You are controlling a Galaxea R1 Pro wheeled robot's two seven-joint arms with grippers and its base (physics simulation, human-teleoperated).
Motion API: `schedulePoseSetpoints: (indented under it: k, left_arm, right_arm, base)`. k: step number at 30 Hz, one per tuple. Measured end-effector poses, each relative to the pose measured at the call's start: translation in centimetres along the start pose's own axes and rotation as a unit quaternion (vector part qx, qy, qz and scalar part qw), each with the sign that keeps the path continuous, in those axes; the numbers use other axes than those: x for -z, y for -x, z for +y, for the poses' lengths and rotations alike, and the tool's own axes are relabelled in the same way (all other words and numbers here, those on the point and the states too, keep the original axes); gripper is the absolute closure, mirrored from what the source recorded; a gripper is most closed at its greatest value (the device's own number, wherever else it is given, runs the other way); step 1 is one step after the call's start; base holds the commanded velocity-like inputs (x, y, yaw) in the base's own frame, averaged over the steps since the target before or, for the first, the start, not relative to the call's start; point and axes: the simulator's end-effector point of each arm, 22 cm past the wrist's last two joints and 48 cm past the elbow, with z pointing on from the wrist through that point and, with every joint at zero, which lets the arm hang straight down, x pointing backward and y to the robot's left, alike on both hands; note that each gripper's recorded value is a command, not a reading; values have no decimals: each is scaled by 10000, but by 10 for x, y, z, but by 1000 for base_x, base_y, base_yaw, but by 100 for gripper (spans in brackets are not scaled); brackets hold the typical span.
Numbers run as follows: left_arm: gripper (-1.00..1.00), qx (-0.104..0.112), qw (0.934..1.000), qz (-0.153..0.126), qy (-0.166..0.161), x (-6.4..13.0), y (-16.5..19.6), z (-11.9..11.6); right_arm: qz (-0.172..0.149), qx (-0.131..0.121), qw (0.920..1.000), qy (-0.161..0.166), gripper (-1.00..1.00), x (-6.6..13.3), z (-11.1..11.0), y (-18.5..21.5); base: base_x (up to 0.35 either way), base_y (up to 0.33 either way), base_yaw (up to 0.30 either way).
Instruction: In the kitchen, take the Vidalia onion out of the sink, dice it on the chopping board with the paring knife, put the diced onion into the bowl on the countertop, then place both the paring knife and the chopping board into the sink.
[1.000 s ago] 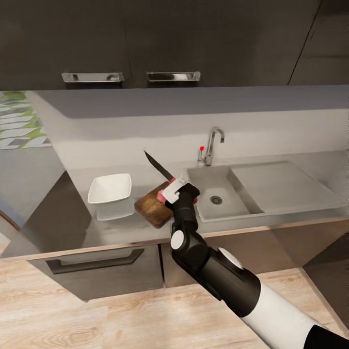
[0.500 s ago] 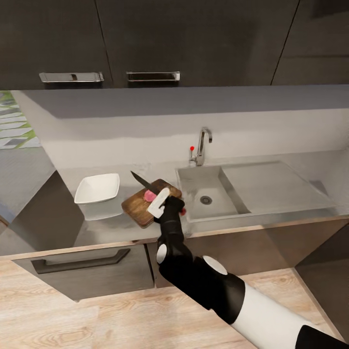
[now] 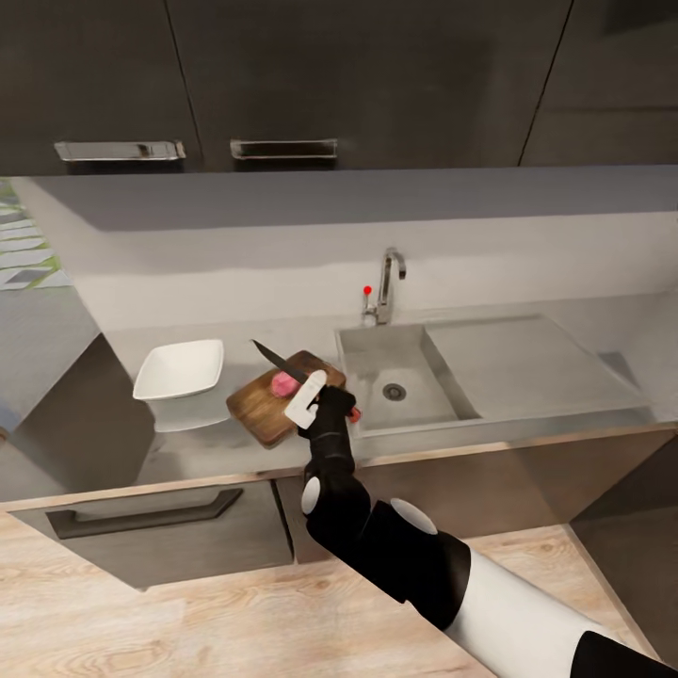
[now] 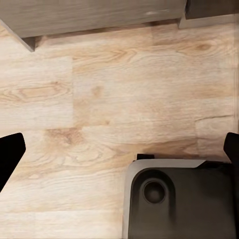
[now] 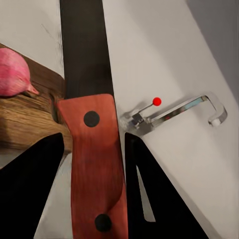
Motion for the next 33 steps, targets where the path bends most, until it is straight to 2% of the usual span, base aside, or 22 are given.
schedulePoseSetpoints:
  k: [4,12,16,20,27,33]
  left_arm:
    - [-100,-2,10000,4,-1,0,0,0]
    - [-100,-1,10000,7,1,0,-1,0]
    - [-100,0,10000,6,1,0,0,0]
    - [-100,5,10000,12,51,0,-1,3]
    - [-100,-10,9999,88,64,2,-7,5]
    - [-100,-13,9999,116,69,3,-9,5]
  right_arm:
    - [-1,-2,10000,9,100,0,1,1]
    - [90,161,9998,100,100,-2,15,-7]
    - [156,397,9988,253,100,-2,38,-12]
    - [94,442,9987,218,100,10,45,0]
    - [-50,660,9977,120,100,15,46,17]
    - [-150,728,9972,-14,100,17,39,24]
  base:
    - [128,-181,0]
    - [18,-23,0]
    - [0,0,0]
    - [0,0,0]
    - [0,0,0]
    - [79,-89,0]
